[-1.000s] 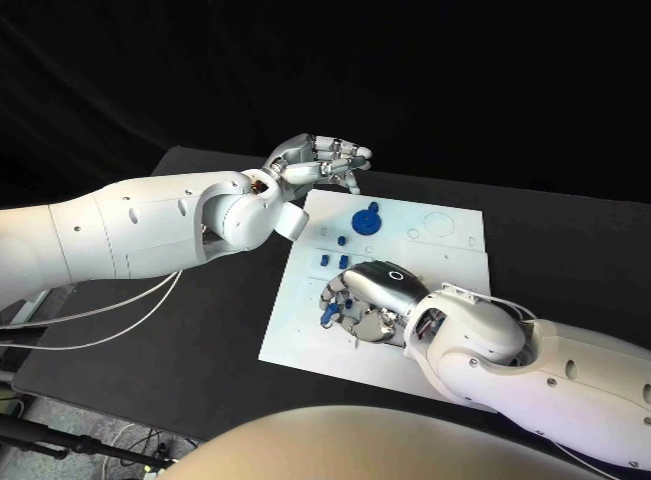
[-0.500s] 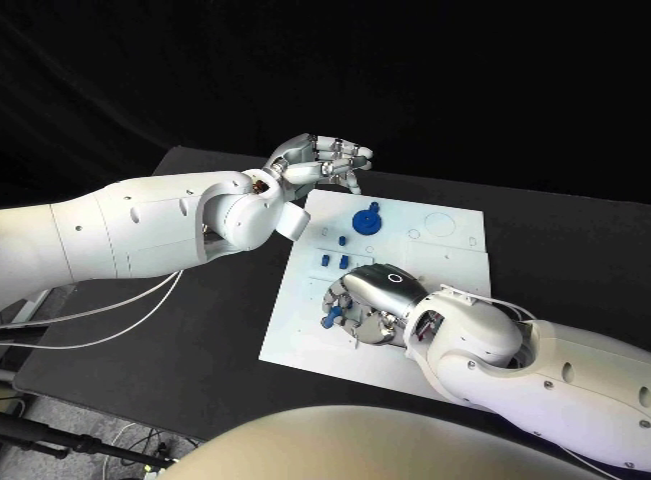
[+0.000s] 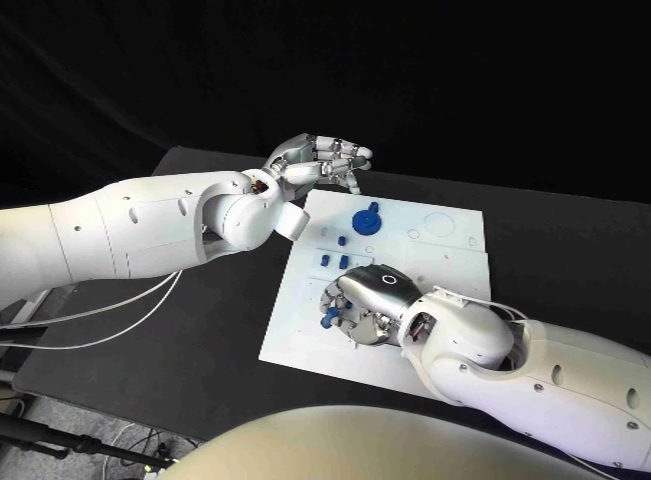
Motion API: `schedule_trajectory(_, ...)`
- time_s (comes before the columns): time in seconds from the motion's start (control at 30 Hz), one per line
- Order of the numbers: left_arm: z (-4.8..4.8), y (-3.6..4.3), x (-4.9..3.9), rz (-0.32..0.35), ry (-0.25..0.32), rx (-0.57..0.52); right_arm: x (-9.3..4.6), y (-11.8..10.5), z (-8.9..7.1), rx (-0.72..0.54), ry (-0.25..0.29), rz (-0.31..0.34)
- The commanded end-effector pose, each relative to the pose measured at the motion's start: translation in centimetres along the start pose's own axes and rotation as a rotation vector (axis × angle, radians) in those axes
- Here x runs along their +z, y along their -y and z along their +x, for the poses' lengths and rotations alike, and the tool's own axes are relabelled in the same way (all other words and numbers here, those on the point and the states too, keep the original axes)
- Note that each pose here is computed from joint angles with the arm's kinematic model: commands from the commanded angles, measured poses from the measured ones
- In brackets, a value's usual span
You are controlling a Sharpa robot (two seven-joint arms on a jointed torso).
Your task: Assemble the parts on the task board
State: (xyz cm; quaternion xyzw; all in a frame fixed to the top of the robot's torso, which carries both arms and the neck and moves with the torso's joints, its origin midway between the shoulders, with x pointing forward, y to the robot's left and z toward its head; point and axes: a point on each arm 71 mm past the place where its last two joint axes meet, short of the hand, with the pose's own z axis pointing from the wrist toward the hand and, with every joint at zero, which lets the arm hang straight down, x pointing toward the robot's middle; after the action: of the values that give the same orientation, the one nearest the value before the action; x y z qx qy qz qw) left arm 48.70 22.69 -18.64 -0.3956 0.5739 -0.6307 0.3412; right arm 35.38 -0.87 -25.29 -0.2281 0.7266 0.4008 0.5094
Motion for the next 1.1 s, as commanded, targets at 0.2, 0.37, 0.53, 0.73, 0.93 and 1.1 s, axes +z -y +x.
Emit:
schedule_trajectory(0.2,0.28,0.12,0.04,0.006,-0.018,-0.008,0.3,-0.5,0.4,-0.035,-0.032,-0.016)
schedule_trajectory(0.37,0.28,0.13,0.03,0.006,-0.018,-0.008,0.3,-0.5,0.5,-0.029,-0.028,-0.022)
schedule_trajectory(0.53,0.24,0.14,0.01,0.005,-0.016,-0.007,0.3,-0.5,0.5,-0.022,-0.017,-0.024)
schedule_trajectory(0.73,0.19,0.14,0.00,0.005,-0.015,-0.006,0.0,-0.5,0.3,-0.012,0.006,-0.029)
schedule_trajectory(0.93,0.13,0.14,-0.03,0.005,-0.014,-0.006,-0.7,-0.3,-0.2,0.002,0.054,-0.026)
schedule_trajectory(1.1,0.00,0.15,-0.08,0.005,-0.011,-0.005,-2.3,0.5,-1.6,0.042,0.143,-0.018)
